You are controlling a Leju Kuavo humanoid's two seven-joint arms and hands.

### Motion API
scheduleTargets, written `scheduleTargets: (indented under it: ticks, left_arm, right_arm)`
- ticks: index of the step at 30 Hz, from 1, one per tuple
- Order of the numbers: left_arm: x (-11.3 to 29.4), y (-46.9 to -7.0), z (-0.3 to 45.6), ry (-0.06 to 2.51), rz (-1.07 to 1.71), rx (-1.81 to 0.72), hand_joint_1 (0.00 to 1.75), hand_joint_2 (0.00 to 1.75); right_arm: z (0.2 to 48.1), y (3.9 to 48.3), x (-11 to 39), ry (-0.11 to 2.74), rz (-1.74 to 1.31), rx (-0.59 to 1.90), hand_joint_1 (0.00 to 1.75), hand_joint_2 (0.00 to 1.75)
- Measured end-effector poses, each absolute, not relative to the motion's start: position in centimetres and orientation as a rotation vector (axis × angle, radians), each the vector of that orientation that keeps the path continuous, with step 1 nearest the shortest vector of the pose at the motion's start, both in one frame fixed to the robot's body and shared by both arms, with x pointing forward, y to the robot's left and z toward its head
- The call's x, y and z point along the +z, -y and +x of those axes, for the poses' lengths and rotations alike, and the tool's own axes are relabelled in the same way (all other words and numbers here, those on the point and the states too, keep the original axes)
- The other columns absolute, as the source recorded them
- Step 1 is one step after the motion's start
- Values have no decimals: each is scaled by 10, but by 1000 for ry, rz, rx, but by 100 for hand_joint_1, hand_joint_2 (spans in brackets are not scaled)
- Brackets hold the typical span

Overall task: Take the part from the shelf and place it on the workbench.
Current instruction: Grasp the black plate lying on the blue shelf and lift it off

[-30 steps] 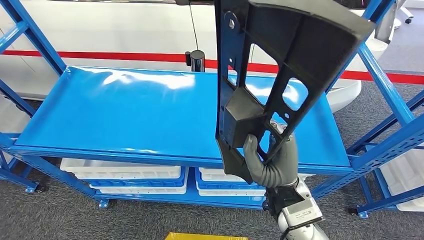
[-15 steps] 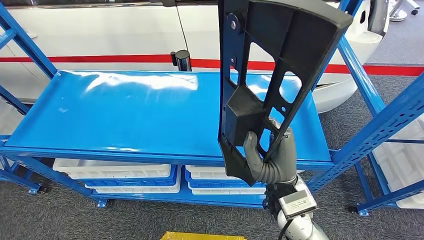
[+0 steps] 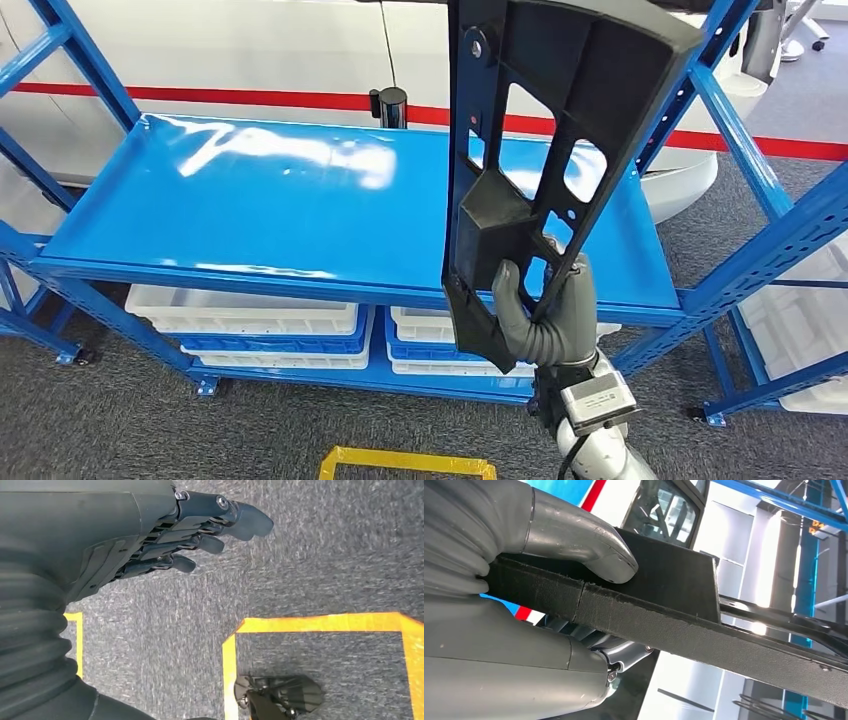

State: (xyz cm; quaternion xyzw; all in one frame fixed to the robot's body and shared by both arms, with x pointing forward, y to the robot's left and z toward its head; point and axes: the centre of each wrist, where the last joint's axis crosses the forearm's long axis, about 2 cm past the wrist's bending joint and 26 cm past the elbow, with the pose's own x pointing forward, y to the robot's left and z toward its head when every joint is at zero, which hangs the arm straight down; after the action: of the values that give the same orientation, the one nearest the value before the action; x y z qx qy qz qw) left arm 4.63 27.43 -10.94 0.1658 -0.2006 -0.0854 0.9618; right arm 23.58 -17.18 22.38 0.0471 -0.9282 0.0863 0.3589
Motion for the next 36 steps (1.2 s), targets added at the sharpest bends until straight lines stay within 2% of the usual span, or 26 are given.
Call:
scheduleTargets:
  ticks: [36]
  left_arm:
    - [-109,-269,47,403,330,-182,0,175]
  right_arm:
    - [236,177,219,2332,99,100,175,175]
